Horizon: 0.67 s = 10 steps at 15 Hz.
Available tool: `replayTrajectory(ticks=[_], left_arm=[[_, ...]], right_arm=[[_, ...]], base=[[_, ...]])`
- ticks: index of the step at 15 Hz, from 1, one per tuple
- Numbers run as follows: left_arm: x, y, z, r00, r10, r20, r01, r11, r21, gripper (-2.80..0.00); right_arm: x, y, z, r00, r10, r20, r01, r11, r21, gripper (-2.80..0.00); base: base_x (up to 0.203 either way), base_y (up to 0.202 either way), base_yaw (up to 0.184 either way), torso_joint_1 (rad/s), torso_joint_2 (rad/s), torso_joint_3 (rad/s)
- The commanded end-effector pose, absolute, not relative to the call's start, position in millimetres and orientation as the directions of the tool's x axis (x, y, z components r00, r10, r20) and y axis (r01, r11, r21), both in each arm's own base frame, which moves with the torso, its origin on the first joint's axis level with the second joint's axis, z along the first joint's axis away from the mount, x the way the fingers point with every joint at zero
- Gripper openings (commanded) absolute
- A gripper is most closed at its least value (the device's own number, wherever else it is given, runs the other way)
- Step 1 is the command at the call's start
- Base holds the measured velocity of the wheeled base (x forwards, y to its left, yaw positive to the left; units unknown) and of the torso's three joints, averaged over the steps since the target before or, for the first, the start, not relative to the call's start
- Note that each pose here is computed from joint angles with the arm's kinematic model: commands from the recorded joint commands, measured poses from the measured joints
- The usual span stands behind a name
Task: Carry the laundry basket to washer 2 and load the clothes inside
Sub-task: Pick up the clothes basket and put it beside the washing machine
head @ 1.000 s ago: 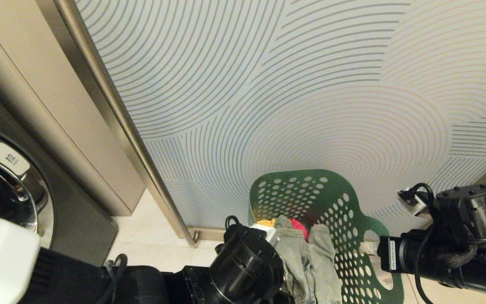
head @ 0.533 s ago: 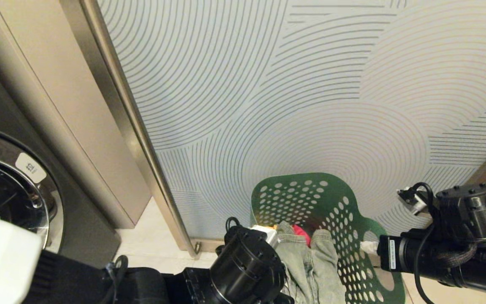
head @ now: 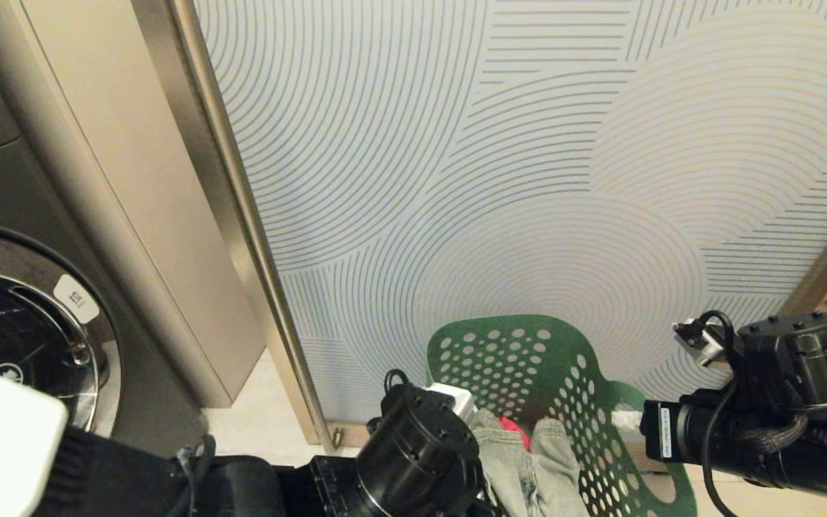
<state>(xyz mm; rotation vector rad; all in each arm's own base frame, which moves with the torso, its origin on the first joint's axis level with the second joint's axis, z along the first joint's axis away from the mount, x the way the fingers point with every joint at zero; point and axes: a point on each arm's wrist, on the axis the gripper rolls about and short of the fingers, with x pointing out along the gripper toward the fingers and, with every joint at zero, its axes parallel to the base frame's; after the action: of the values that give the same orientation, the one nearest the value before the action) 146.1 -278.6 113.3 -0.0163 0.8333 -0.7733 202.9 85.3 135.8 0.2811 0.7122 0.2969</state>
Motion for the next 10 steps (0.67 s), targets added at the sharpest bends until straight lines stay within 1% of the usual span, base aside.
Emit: replayTrajectory(ticks=[1,10], left_arm=[[143.2,-280.3,115.7,0.412,-0.636,-0.652,0.62,0.72,-0.311,-2.8],[136.4,-283.6,119.2,0.389,-0.659,-0.643,0.643,0.695,-0.322,-2.8]], right_arm=[[202.6,85.5,136.5,0.719,0.366,-0.591,-0.176,0.918,0.354,-2.8],[202.3,85.1,139.2,0.731,0.362,-0.579,-0.191,0.922,0.336,-2.8]], base=[[0.0,0.0,0.0,0.0,0.0,0.0],[0.0,0.0,0.0,0.0,0.0,0.0]])
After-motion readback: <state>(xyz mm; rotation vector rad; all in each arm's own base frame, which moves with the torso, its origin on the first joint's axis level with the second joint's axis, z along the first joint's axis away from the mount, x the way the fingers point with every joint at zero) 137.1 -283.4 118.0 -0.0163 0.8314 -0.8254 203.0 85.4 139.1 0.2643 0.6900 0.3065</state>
